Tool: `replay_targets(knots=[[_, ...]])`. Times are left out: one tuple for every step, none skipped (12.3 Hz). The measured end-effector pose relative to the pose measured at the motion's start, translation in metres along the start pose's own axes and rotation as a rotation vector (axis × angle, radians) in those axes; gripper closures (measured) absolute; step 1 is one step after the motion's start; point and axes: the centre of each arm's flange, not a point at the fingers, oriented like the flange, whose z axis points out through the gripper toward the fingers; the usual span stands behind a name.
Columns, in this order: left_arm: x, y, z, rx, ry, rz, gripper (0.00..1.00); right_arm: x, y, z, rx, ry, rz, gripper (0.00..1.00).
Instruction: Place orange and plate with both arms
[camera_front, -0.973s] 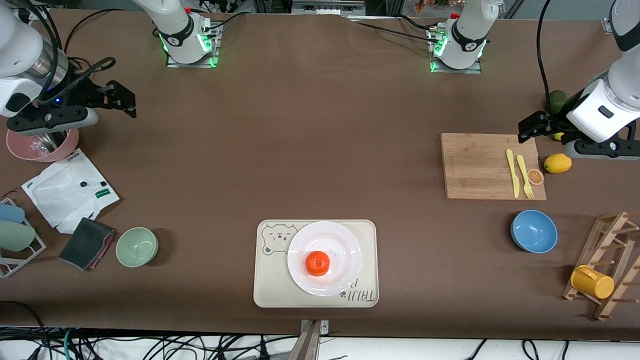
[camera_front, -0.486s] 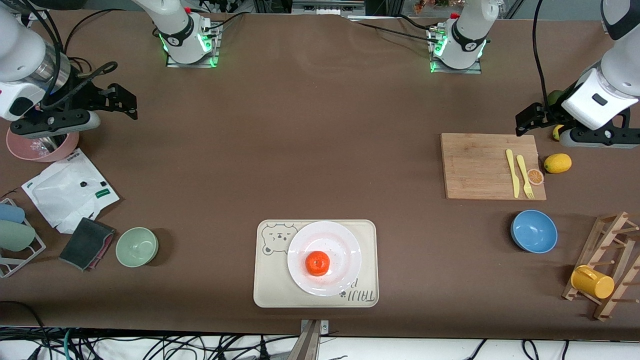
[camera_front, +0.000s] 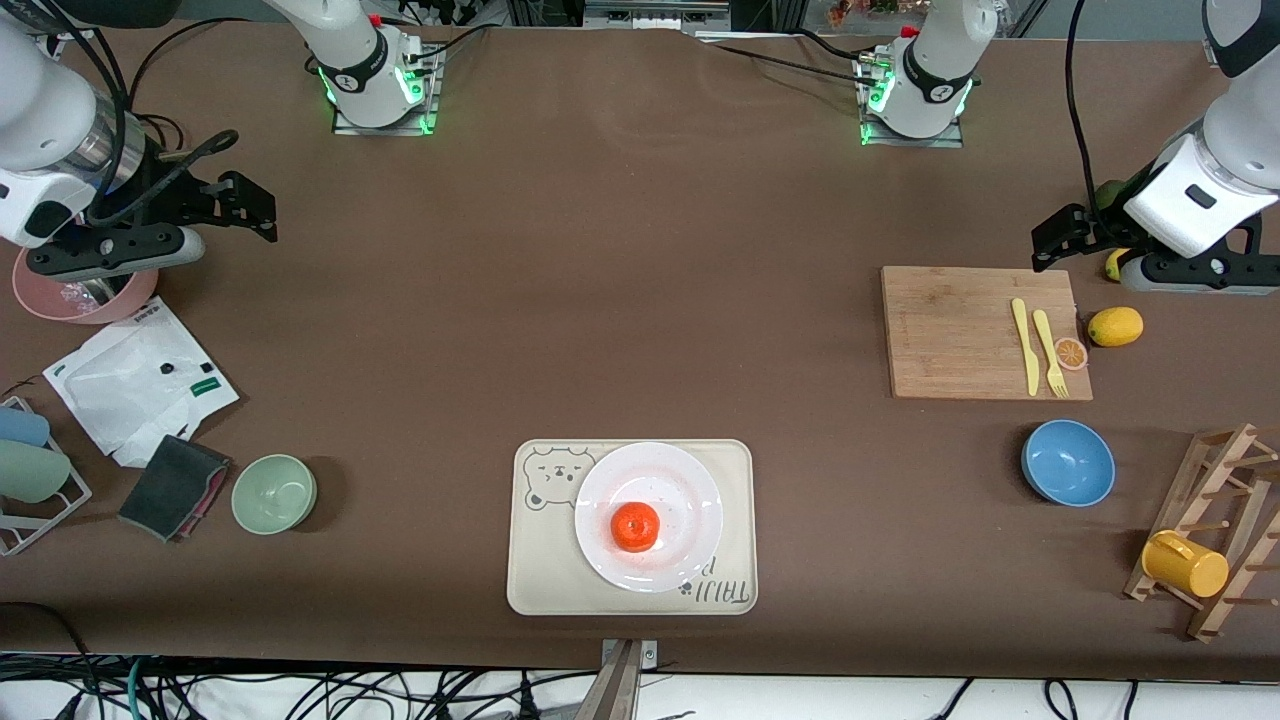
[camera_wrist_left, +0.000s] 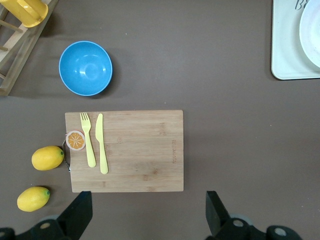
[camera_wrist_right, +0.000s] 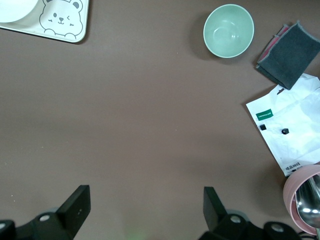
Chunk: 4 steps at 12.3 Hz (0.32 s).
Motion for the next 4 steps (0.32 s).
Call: replay_targets(knots=[[0.0000,0.0000,0.0000,0.000,0.000,0.000,0.00,0.0002,0.0002,0.0003,0.000,-0.001,0.000,0.00],[0.0000,0.0000,0.0000,0.000,0.000,0.000,0.00,0.0002,0.0012,0.0005,0.000,-0.001,0.002,0.00],[0.0000,0.0000,0.0000,0.000,0.000,0.000,0.00,0.0001,0.0036,0.0003,0.000,-0.001,0.006,0.00],[0.0001,0.0000,-0.0001,0.000,0.001,0.000,0.00,0.0000,0.0057,0.0002,0.000,0.000,0.010,0.00]])
